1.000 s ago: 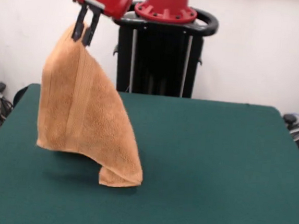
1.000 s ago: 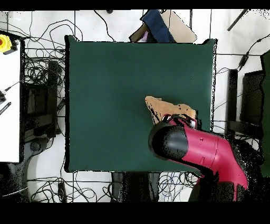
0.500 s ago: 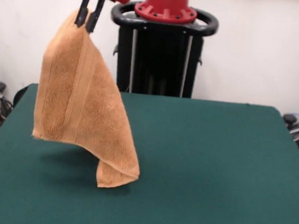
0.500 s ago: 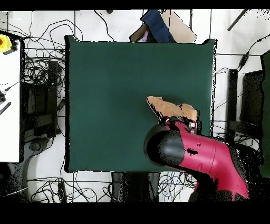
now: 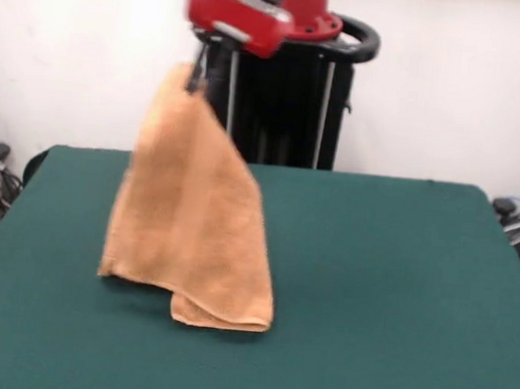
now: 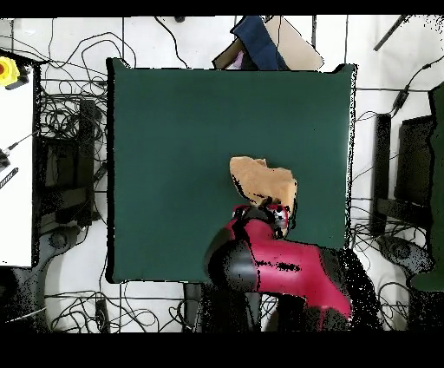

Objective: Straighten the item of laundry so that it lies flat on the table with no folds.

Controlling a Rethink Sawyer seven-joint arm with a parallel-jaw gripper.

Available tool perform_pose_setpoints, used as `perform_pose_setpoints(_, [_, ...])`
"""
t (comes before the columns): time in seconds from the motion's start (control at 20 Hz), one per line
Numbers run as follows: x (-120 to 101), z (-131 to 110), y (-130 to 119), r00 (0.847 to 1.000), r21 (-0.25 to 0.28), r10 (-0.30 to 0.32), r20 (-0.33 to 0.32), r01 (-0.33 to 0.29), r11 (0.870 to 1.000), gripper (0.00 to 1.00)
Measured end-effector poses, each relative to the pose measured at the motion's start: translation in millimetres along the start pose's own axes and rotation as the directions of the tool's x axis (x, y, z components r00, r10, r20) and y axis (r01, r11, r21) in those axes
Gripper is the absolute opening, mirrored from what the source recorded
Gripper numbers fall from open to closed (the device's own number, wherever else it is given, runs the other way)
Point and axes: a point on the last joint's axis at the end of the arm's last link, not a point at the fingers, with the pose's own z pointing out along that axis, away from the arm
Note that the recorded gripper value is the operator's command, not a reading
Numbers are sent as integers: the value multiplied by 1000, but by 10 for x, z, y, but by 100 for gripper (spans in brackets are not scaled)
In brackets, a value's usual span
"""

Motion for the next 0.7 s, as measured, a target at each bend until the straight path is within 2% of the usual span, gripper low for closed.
perform_pose_setpoints(0.25, [56, -338, 694, 995, -31, -86, -53, 85, 996, 0])
perform_pose_setpoints(0.3, [66, -486, 916, 991, -42, -105, -82, 102, 994, 0])
perform_pose_setpoints(0.45, [109, -768, 1278, 981, -63, -120, -153, 112, 992, 0])
perform_pose_setpoints(0.55, [201, -1172, 1675, 957, -81, -111, -269, 92, 992, 0])
perform_pose_setpoints(0.65, [231, -1296, 1784, 947, -84, -100, -307, 78, 993, 0])
perform_pose_setpoints(0.7, [265, -1484, 1949, 930, -83, -77, -359, 50, 995, 0])
